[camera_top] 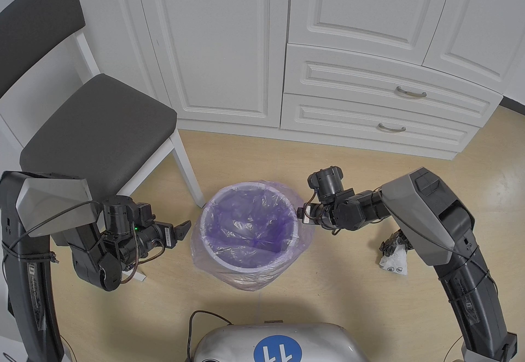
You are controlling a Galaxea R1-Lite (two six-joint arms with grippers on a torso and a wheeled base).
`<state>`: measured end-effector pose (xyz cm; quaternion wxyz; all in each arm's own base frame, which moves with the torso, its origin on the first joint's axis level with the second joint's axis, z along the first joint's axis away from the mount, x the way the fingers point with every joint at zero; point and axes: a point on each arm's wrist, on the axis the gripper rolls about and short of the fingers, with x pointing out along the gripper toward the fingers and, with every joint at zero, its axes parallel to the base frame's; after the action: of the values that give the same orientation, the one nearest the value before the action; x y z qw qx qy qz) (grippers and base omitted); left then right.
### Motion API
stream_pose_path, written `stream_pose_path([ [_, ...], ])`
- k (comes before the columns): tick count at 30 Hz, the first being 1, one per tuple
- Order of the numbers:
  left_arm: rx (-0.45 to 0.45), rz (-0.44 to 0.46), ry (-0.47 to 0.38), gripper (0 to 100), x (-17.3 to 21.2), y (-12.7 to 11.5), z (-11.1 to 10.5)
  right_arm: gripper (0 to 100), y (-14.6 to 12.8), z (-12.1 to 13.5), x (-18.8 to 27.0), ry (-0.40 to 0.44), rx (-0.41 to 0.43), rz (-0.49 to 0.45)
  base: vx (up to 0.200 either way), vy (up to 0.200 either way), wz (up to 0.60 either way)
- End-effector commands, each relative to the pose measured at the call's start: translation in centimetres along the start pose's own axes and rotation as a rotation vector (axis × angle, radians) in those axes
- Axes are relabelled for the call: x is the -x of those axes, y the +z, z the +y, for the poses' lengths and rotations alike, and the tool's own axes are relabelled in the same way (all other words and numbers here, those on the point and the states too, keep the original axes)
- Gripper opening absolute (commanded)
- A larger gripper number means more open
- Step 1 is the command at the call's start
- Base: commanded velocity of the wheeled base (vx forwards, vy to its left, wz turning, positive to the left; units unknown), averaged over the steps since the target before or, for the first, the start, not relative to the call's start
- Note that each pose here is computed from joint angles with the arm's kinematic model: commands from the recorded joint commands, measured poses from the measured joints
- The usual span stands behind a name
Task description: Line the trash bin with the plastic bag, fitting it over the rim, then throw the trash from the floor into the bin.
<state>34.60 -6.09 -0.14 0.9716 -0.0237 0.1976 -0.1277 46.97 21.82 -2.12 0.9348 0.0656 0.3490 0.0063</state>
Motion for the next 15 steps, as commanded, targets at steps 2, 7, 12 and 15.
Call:
stream_pose_path([
  [2, 0.001, 0.035, -0.002, 100, -0.6, -1.2, 0.0, 100, -2.5, -1.0, -3.9, -0.037, 0.033, 0.059, 0.0, 0.0, 0.0],
  [7, -0.036, 0.076, -0.002, 100, -1.1, -2.6, 0.1, 100, -2.6, -2.0, -4.5, -0.062, 0.03, 0.085, 0.0, 0.0, 0.0],
  [12, -0.049, 0.12, -0.008, 100, -4.0, -5.2, 0.3, 100, -0.6, -2.6, -3.3, -0.068, -0.002, 0.052, 0.0, 0.0, 0.0],
  [15, -0.058, 0.137, -0.014, 100, -5.4, -5.5, 0.2, 100, 0.4, -3.0, -1.8, -0.072, -0.01, 0.044, 0.0, 0.0, 0.0],
])
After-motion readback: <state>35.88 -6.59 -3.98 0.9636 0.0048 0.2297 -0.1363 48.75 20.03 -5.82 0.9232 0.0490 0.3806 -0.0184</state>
